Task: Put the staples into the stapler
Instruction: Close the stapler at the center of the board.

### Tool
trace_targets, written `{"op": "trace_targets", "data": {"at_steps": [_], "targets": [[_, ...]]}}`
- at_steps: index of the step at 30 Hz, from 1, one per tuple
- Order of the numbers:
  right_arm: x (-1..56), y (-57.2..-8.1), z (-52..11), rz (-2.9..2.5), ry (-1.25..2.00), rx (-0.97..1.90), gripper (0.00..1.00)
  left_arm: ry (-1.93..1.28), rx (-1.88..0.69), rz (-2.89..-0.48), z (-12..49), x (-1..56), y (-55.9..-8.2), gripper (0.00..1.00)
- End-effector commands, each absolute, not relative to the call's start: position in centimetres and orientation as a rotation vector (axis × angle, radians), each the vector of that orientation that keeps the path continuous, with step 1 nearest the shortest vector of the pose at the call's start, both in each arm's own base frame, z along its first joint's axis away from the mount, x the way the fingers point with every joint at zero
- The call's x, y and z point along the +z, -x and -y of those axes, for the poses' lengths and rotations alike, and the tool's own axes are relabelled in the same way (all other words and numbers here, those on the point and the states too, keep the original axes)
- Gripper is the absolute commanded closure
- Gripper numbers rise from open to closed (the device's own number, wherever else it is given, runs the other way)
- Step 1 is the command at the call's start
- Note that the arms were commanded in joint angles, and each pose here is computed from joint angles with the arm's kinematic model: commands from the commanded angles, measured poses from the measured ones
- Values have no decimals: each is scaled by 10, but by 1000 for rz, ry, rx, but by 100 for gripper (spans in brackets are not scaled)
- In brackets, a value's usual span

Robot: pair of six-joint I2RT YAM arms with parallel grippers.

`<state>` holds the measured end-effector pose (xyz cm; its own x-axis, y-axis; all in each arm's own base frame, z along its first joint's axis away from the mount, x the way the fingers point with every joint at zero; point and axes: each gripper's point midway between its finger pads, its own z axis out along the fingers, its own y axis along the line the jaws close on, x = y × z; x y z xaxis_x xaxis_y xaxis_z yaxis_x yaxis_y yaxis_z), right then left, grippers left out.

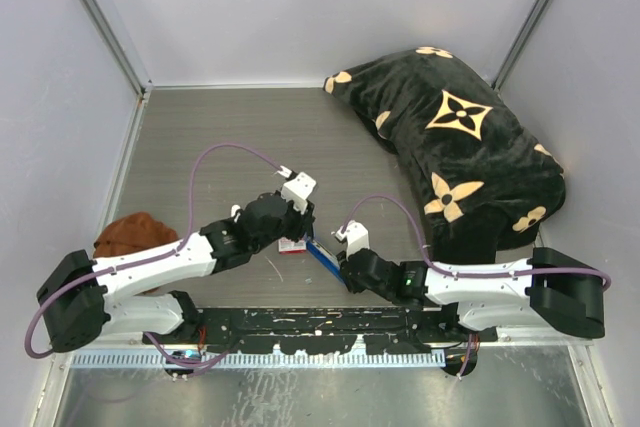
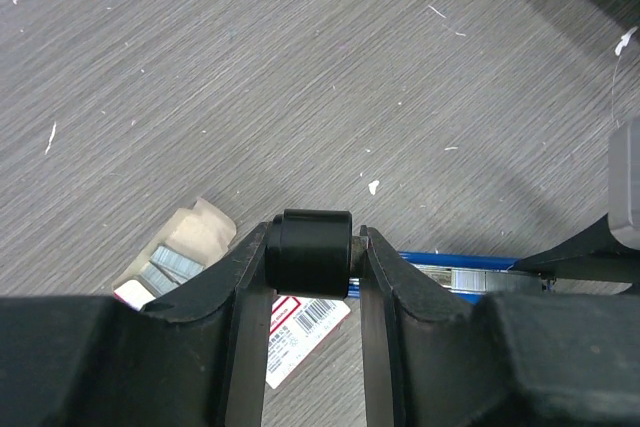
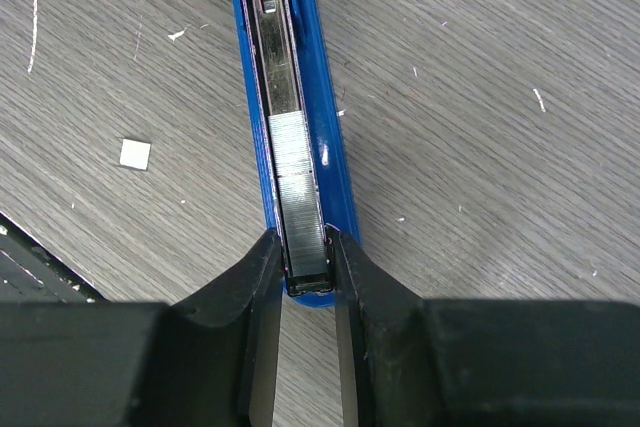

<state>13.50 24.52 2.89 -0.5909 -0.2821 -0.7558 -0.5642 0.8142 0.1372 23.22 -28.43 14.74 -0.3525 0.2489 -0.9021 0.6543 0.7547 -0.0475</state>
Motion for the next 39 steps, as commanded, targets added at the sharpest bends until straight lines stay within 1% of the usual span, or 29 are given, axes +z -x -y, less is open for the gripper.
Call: {"op": "trace_targets", "data": {"at_steps": [1, 7, 15, 16, 22, 27, 39], "targets": [[47, -154, -253, -2159, 471, 484, 94, -658, -498, -1843, 299, 184, -228, 100], [44, -153, -248, -2155, 447, 489, 99, -714, -498, -1832, 317, 181, -207, 100], [42, -152, -240, -2152, 403, 502, 99, -779, -410, -1832, 334, 172, -189, 100], [42, -151, -238, -2152, 398, 505, 99, -797, -388, -1846, 337, 163, -187, 100], [39, -150, -232, -2152, 377, 511, 99, -834, -344, -1857, 348, 152, -175, 100], [39, -150, -229, -2149, 354, 516, 99, -814, -316, -1875, 353, 147, -168, 100], [34, -149, -222, -2151, 292, 530, 87, -833, -275, -1896, 367, 135, -151, 81]]}}
